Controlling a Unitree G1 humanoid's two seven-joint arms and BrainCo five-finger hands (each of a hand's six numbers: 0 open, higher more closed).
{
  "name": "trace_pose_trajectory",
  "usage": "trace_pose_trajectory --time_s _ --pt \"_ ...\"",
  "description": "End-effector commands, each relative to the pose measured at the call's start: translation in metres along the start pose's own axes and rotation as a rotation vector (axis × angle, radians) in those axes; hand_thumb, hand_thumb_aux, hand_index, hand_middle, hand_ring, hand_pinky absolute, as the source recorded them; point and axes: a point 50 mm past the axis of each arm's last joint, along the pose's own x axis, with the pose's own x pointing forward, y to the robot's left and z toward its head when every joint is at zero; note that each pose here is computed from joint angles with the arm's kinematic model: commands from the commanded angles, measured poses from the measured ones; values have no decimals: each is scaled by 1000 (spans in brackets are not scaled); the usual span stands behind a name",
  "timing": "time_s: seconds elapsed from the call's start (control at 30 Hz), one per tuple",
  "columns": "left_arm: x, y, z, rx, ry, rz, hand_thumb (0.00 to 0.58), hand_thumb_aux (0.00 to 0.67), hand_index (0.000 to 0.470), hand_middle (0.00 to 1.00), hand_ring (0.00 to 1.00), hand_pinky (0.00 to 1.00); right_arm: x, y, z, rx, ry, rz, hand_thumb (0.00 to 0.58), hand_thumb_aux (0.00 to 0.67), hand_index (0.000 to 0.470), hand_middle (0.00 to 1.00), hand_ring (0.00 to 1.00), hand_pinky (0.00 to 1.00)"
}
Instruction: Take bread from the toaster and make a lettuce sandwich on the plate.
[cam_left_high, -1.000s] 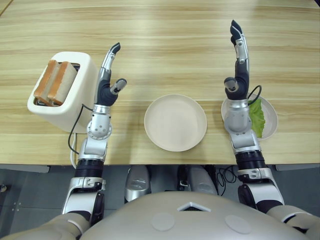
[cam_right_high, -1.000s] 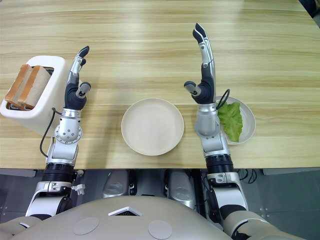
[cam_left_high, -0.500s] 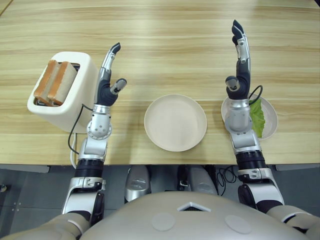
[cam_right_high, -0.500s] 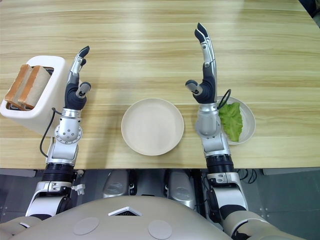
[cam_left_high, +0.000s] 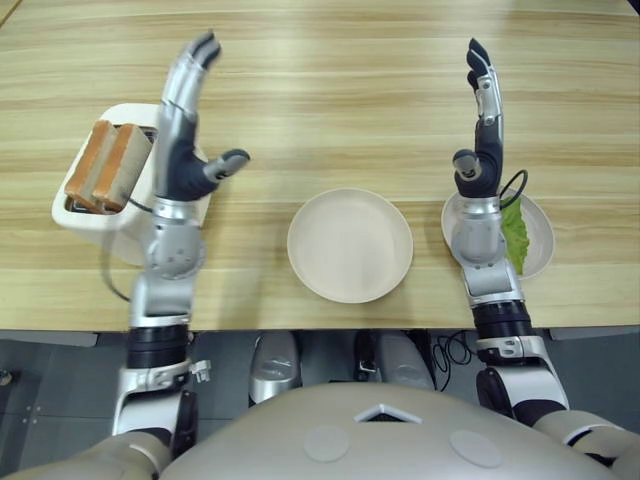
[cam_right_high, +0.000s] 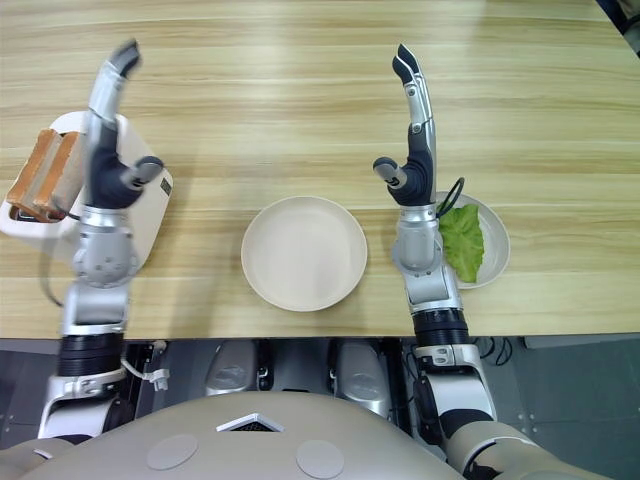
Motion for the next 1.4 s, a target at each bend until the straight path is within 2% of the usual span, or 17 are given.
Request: trace_pose_trajectory --time_s 0.03,0.2,0.33,0.43,0.93,1.4 --pt "1 26 -32 231 153 -147 0 0 0 0 0 0 -3 -3 -2 -18 16 -19 0 0 0 0 0 0" --pt "-20 59 -98 480 429 -338 0 0 0 0 0 0 -6 -8 -1 -35 19 -44 0 0 0 0 0 0" --pt "-49 74 -130 568 587 -464 0 0 0 0 0 0 -8 -10 -2 -42 24 -51 0 0 0 0 0 0" --pt "-62 78 -141 598 640 -526 0 0 0 0 0 0 -10 -13 -2 -51 29 -59 0 0 0 0 0 0" --pt "-81 55 -152 562 666 -680 0 0 0 0 0 0 -15 -21 -4 -78 45 -75 0 0 0 0 0 0" --pt "-97 67 -161 567 751 -663 0 0 0 0 0 0 -17 -24 -4 -88 50 -75 0 0 0 0 0 0"
